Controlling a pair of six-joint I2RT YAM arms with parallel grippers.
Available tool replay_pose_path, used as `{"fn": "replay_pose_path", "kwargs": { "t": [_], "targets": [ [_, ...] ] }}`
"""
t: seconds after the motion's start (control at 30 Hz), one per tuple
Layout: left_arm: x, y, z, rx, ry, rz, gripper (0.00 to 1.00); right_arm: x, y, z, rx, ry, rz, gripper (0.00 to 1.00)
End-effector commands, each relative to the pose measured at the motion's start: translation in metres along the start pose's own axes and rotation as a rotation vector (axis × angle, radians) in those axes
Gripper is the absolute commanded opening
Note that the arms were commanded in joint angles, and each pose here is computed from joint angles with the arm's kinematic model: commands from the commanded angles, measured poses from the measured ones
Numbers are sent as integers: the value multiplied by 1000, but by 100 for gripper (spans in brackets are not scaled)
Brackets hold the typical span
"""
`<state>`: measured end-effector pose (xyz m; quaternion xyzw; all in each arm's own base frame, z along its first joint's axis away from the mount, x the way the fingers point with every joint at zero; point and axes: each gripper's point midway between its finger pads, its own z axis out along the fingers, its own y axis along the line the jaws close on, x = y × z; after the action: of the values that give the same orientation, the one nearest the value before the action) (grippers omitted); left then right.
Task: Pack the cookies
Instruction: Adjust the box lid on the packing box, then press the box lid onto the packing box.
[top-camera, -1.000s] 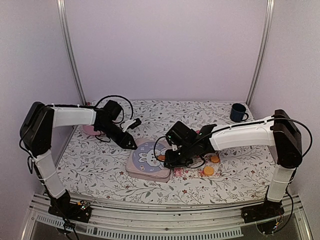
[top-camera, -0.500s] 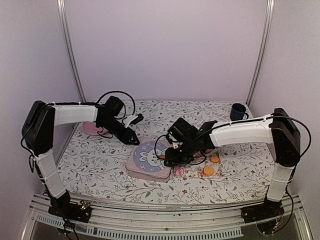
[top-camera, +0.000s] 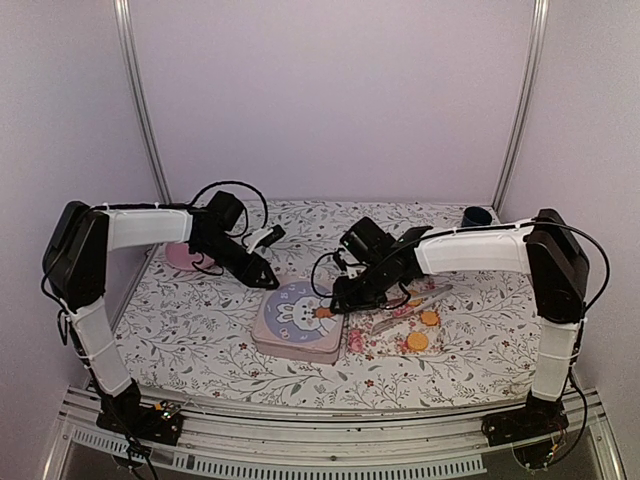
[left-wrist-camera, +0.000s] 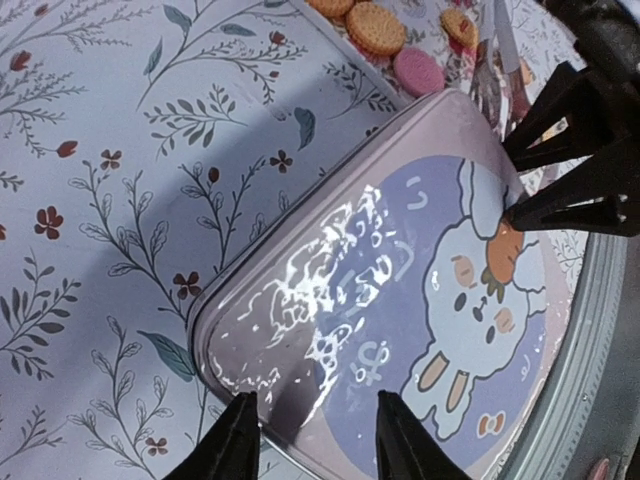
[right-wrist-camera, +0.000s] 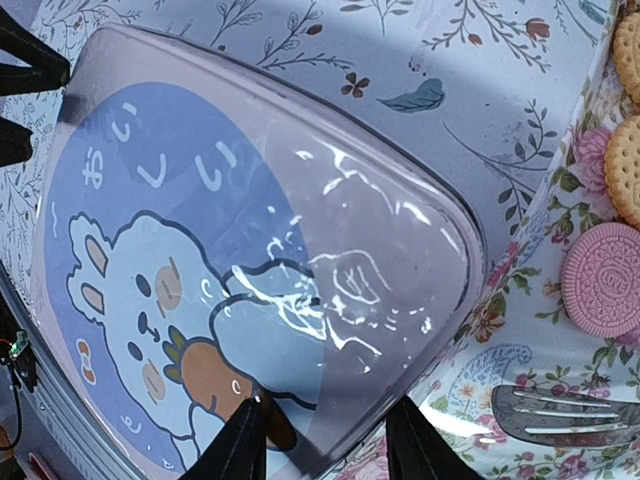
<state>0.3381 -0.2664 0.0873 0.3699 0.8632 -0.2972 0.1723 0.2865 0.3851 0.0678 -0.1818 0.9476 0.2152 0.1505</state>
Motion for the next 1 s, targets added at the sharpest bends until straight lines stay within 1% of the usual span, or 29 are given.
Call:
{"fn": "replay_pose_path", "kwargs": {
  "t": [0.0,0.27,0.37,0.4,0.43,0.53,0.6,0.67,0.8,0.9,0.97],
  "targets": [
    [-5,-14,-10,54,-28,34,41,-7,-12,13,29,5,-18,41],
    [2,-13,-11,45,-8,58,40,-18,-33,19,78,4,-19,40],
    [3,-14,-17,36,-12,81,43,-18,-38,22,89,11,-18,40],
    [4,-15,-18,39,-11,86,46,-19,-39,22,89,10,-16,40],
    [5,-16,-19,41,-10,91,51,-21,-39,22,89,7,-15,40],
    [8,-24,-21,83,-17,117,71,-28,-40,20,87,-7,-18,41],
    [6,-30,-24,113,-36,139,77,-32,-40,20,82,-10,-19,43],
    [4,-29,-23,114,-37,153,80,-35,-42,21,76,-10,-17,43],
    [1,-10,-14,65,-29,167,83,-38,-48,26,75,-2,-16,44],
    [-4,1,-8,63,-31,174,85,-39,-53,31,71,7,-16,44],
    [-7,4,-6,79,-43,196,91,-40,-56,31,66,10,-13,44]
  ]
}}
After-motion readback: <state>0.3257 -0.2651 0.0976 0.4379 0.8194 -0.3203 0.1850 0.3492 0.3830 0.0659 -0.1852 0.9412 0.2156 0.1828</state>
